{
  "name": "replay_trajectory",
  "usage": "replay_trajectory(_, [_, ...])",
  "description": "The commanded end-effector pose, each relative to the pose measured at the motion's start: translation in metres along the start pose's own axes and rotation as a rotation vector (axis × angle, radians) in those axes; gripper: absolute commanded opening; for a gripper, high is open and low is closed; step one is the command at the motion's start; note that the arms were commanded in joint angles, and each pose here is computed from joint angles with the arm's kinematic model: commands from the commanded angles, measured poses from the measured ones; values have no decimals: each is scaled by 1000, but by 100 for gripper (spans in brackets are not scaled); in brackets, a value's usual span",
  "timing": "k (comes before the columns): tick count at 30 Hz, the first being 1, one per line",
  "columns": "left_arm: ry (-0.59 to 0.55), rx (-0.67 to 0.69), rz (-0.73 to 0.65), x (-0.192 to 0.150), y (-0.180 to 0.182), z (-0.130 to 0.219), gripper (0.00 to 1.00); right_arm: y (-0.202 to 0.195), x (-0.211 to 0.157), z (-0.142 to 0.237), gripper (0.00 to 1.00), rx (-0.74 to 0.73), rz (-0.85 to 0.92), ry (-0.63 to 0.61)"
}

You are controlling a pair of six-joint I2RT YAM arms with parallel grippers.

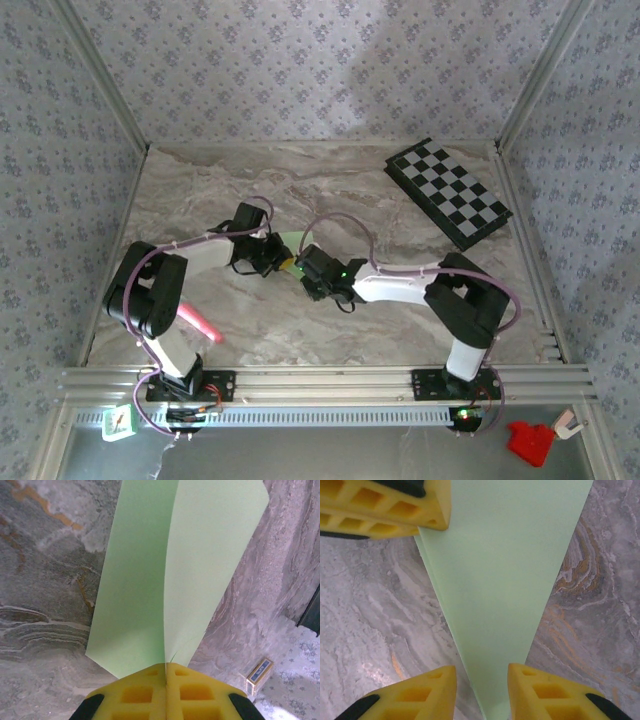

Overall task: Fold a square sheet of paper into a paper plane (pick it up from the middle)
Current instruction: Fourth fold the wing at the center of the table.

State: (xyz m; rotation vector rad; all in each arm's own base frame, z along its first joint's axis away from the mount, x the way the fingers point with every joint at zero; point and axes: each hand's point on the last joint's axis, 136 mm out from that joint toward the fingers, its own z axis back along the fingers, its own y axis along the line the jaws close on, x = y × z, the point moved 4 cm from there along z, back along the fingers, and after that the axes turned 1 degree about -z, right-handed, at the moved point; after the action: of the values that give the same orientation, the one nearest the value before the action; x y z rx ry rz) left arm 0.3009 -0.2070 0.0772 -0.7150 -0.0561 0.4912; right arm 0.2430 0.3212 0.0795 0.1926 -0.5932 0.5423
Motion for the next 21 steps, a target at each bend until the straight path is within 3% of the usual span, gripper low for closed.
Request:
replay_trajectory(1, [-16, 2, 25, -2, -8, 8, 7, -1, 5, -2, 31, -46, -8, 9])
replay_trajectory(11, [-25, 3, 67, -3, -7, 9, 7, -3, 1, -10, 28, -91, -5, 45])
replay_trajectory(21, [-31, 9, 70, -3, -6, 10, 6, -5, -5, -13, 31, -118, 23, 75])
